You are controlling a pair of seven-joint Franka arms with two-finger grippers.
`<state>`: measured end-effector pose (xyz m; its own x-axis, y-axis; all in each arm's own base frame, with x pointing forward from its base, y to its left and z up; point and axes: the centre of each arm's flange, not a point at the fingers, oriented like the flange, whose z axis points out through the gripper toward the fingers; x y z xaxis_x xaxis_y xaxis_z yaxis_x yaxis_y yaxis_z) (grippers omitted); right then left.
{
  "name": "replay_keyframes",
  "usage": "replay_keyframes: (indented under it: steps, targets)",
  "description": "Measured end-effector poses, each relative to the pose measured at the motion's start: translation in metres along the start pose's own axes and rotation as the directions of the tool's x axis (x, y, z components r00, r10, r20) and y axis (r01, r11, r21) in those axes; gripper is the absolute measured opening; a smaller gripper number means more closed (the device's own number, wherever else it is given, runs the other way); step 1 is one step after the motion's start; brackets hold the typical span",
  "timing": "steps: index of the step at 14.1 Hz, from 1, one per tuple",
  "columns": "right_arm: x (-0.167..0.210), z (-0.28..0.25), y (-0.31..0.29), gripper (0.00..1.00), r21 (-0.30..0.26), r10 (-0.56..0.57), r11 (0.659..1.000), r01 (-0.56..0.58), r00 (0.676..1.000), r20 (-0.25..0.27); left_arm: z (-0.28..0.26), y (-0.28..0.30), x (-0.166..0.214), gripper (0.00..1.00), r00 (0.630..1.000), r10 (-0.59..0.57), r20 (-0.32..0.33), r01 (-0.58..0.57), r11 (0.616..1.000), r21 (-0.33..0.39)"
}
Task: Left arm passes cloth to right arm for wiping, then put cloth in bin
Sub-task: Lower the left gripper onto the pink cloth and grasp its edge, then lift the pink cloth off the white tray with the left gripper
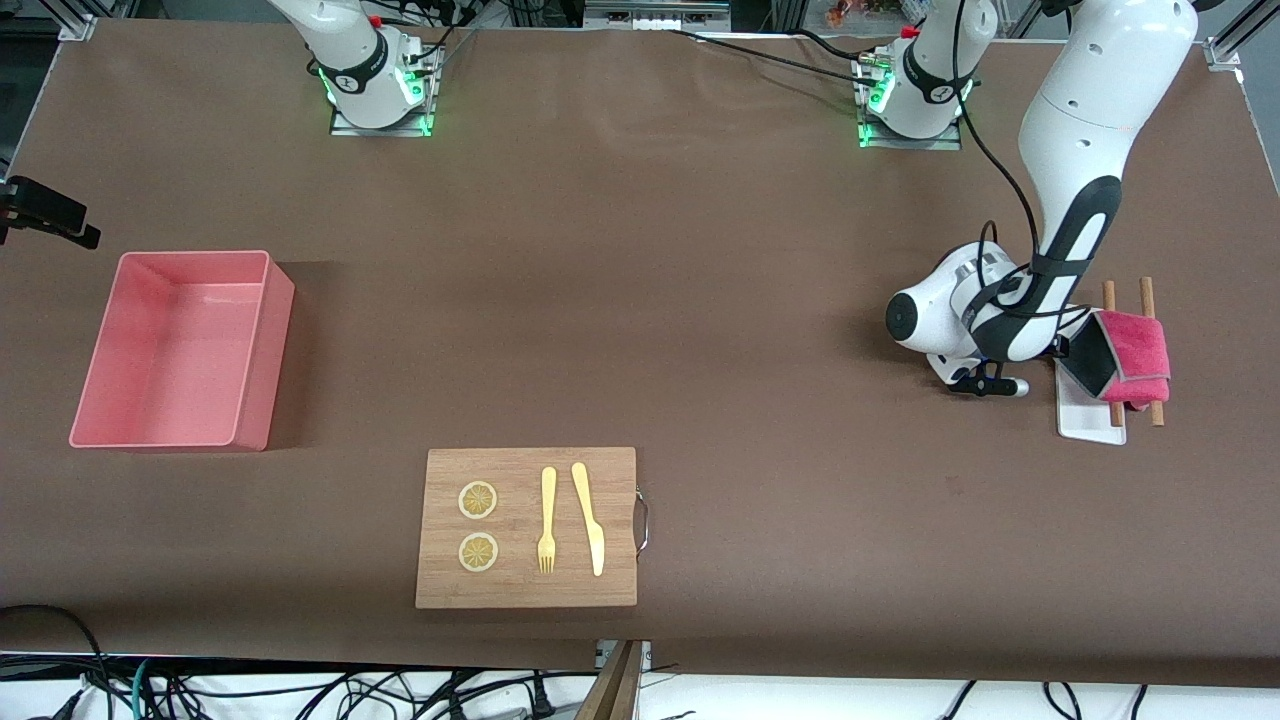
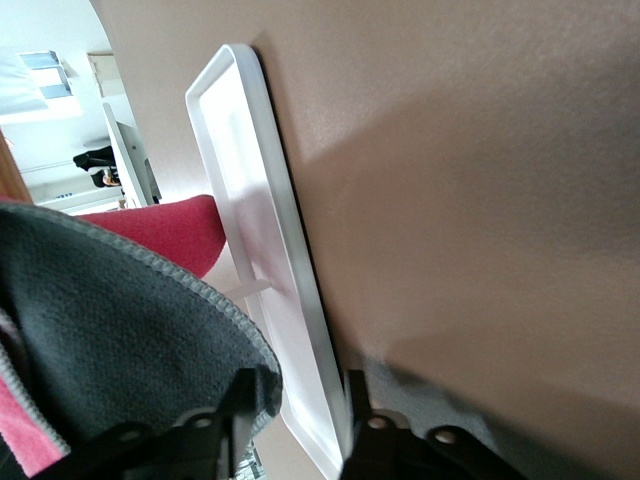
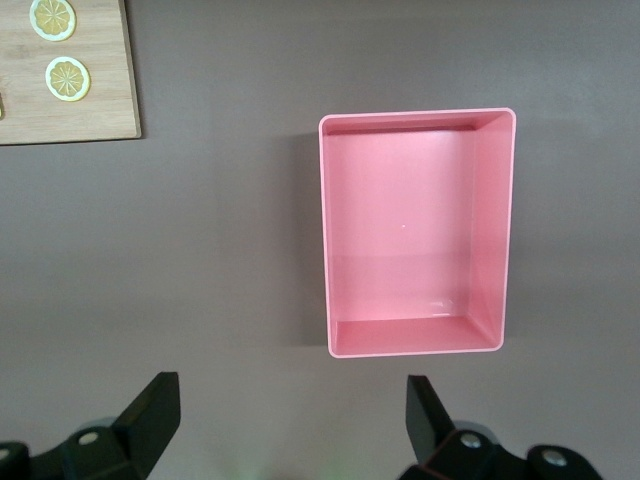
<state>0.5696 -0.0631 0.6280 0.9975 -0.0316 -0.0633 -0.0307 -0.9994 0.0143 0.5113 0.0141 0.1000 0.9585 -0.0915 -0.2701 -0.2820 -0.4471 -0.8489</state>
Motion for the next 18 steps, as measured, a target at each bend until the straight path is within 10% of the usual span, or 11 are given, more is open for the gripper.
replay_keyframes:
  steps: [11, 18]
  targets:
    - [0.0, 0.0, 0.0, 1.0, 0.0, 0.0, 1.0, 0.0, 1.0, 0.0, 0.0, -0.0017, 0.0018, 0.02, 1.0, -0.002, -0.014, 0.002, 1.0, 0.011]
    - [0.0003, 0.0004, 0.0, 1.0, 0.0, -0.004, 1.0, 0.004, 1.0, 0.001, -0.0011, -0.004, 0.0042, 0.01, 1.0, -0.008, -0.017, 0.008, 1.0, 0.011]
